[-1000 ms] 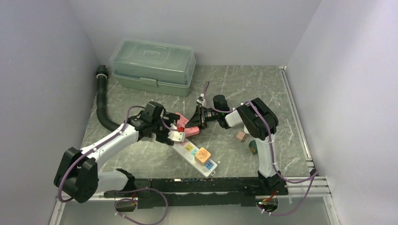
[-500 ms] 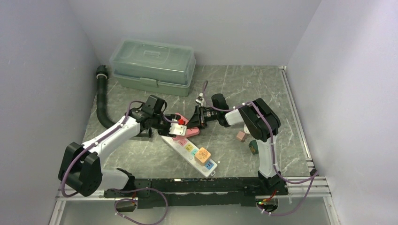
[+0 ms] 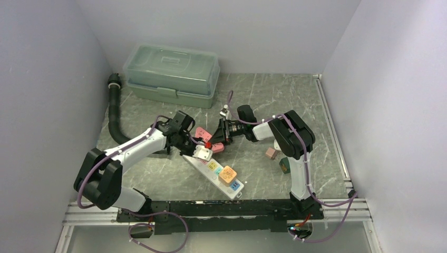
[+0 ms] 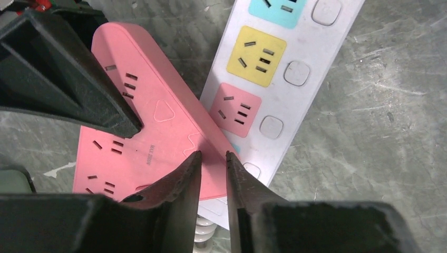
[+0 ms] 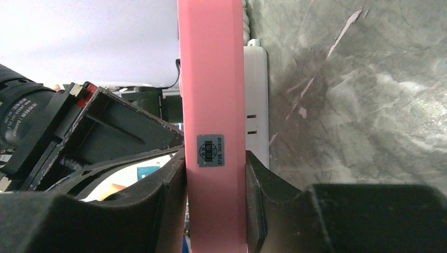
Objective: Insert the plug
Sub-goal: Insert the plug into the socket.
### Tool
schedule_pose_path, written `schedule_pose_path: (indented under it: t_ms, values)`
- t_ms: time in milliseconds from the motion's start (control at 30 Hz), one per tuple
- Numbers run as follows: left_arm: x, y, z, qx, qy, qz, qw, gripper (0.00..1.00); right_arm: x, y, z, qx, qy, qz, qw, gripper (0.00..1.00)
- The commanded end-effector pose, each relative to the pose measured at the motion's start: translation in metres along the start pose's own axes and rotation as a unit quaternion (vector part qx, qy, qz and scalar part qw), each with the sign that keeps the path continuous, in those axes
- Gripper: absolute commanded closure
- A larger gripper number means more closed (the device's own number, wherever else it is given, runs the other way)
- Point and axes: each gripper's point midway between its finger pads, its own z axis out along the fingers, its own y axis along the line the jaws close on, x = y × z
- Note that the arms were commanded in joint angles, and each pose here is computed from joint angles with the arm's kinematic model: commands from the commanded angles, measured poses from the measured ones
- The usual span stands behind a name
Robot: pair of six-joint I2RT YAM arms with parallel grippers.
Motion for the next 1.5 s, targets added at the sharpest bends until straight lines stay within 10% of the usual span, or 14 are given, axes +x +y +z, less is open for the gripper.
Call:
schedule_pose_path:
  t_ms: [0, 267, 467, 833, 1233, 1433, 1467]
  values:
    - [0.015, -0.013, 0.009, 0.034, 0.023, 0.012, 0.999, 0.75, 0.005, -0.051, 0.001, 0.077, -0.029, -0.003, 0.997, 0.79]
    - [0.029, -0.034, 0.015, 0.068, 0.039, 0.007, 0.997, 0.80, 0.009, -0.067, -0.003, 0.092, -0.030, 0.012, 0.995, 0.73]
    - [0.035, -0.035, 0.020, 0.063, 0.046, -0.004, 0.997, 0.75, 0.009, -0.074, -0.006, 0.098, -0.037, 0.022, 0.994, 0.48]
    - [0.041, -0.054, 0.012, 0.090, 0.053, 0.003, 0.995, 0.78, -0.007, -0.061, -0.014, 0.124, -0.056, -0.007, 0.991, 0.52]
    - [0.057, -0.067, 0.019, 0.064, 0.079, 0.012, 0.995, 0.75, -0.046, -0.014, -0.057, 0.194, -0.123, -0.073, 0.970, 0.09]
    - [0.040, -0.019, 0.007, -0.024, 0.071, 0.018, 0.997, 0.53, -0.048, 0.009, -0.088, 0.253, -0.147, -0.114, 0.949, 0.00]
    - [0.035, -0.007, 0.002, -0.046, 0.069, 0.014, 0.996, 0.17, -0.046, 0.012, -0.091, 0.261, -0.147, -0.118, 0.947, 0.00]
